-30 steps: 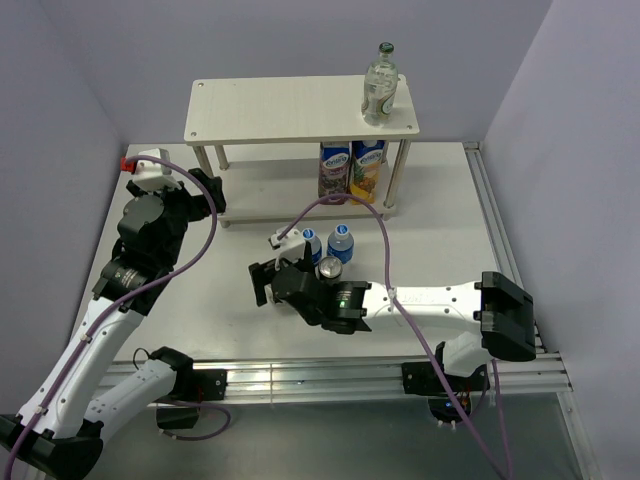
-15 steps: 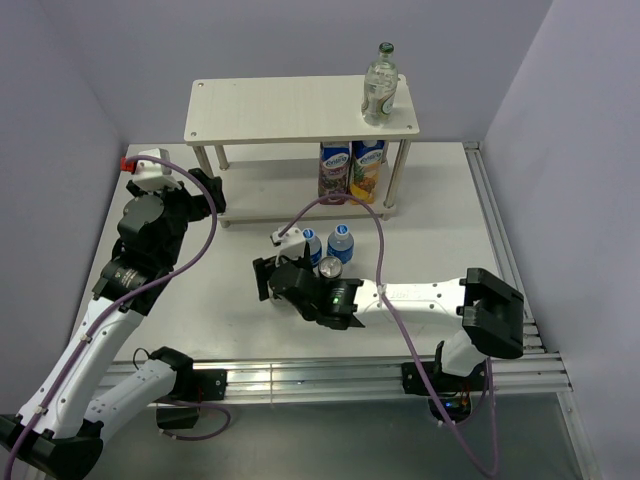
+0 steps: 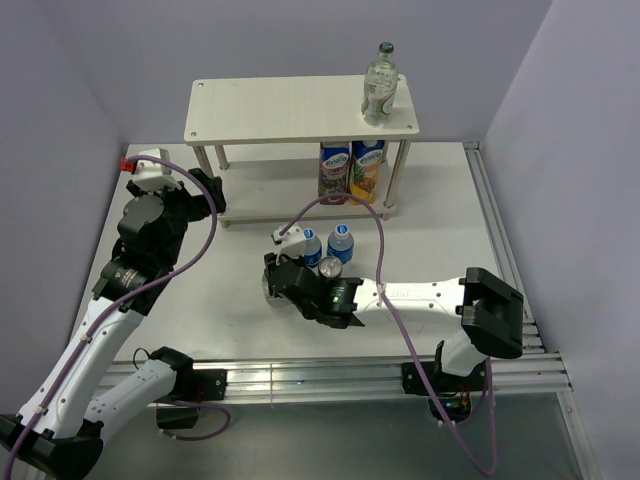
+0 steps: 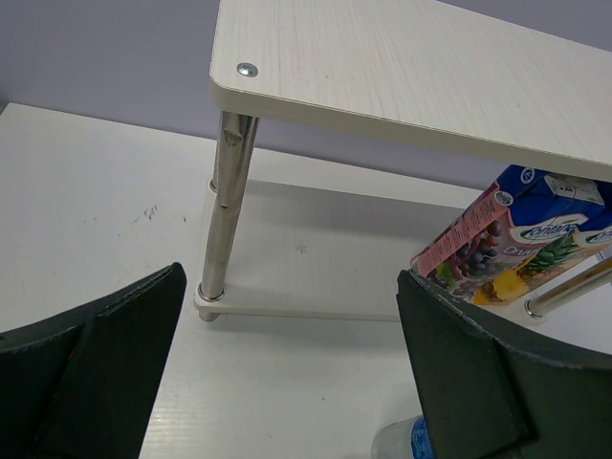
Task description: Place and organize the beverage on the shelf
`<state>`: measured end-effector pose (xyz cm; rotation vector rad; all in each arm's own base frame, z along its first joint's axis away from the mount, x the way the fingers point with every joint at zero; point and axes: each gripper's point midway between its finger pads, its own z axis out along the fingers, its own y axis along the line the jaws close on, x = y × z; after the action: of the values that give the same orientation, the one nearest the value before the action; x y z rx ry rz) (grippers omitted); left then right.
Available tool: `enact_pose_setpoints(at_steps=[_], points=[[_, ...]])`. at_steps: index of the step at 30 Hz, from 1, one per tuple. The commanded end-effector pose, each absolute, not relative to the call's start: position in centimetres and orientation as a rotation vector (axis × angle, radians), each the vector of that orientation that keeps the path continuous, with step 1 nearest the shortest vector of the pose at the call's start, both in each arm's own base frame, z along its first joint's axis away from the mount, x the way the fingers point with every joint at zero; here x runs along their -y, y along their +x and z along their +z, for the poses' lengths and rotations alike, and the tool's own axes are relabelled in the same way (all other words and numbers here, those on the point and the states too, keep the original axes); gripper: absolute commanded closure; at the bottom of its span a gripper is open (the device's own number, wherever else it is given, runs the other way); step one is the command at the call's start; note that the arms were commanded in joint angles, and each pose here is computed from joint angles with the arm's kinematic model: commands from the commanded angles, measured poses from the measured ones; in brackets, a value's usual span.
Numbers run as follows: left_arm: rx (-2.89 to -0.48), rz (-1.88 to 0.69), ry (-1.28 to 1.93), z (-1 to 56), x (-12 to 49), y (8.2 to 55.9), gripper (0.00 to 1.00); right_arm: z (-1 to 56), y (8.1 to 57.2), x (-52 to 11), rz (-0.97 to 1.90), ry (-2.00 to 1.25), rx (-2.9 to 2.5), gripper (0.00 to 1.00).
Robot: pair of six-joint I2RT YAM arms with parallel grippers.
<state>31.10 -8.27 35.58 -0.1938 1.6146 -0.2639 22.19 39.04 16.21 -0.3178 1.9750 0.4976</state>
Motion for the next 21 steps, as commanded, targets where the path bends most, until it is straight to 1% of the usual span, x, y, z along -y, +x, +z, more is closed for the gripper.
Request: enact_pose_setpoints(at_steps=[1, 4, 9, 21], points=[[-1.587, -0.255, -0.195, 36.2, 8.0, 31.1, 0.01, 16.6, 22.7, -39.6, 0.513, -0.291, -1.971, 0.92], [-1.587, -0.255, -0.195, 36.2, 8.0, 31.1, 0.01, 17.6, 22.8, -40.0, 0.518, -0.304, -1.958, 1.00], [-1.586, -0.252, -0.197, 36.2, 7.9, 31.1, 0.01, 20.5, 23.2, -40.4, 0.517, -0.313, -1.919, 1.00], [-1.580, -0.245, -0.201, 36.3, 7.7, 31.0, 0.01, 35.8, 25.4, -39.0, 0.514, -0.251, -1.686, 1.00]])
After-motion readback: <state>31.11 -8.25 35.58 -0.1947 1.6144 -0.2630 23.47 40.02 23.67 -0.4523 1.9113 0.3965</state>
